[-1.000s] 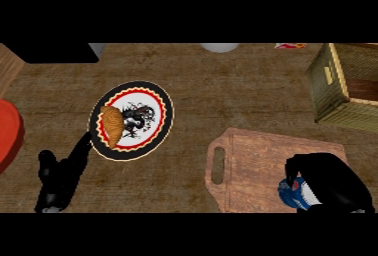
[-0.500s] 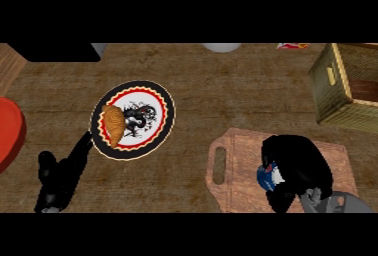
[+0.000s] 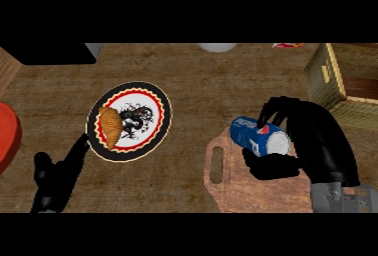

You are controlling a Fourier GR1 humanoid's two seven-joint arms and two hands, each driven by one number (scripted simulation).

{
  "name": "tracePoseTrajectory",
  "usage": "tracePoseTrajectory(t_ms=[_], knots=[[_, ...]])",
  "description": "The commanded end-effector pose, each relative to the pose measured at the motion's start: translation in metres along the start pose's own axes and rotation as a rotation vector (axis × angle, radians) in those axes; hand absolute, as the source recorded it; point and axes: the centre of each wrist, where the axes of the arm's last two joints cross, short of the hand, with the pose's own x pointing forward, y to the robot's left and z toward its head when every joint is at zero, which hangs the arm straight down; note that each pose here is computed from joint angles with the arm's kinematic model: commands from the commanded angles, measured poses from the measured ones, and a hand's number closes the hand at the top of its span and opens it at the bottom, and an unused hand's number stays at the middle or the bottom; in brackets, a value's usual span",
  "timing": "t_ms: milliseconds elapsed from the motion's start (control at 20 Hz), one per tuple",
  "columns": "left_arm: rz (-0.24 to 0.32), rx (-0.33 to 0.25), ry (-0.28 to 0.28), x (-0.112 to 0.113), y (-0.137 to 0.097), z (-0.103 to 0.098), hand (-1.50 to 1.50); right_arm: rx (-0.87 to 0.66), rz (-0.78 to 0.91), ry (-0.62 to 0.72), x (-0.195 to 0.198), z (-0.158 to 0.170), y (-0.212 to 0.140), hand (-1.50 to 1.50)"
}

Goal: Pick the can from the cutting board and place it in the basket

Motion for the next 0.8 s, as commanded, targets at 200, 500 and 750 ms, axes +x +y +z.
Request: tracePoseTrajectory(t_ms=[200,500,750], knots=[[0.017,-0.001,0.123,-0.023,-0.003,0.005,0.0,-0.366,-0.333,-0.044,0.031,0.016,-0.095,1.5],[-0.001,-0.013,0.131,-0.021,0.017,0.01,0.0,-0.471,-0.3,0.082,0.038,-0.004,-0.16,1.5],[-0.003,0.004,0.136,-0.019,0.001,-0.003,0.0,-0.544,-0.34,0.112,0.024,-0.017,-0.217,1.5]])
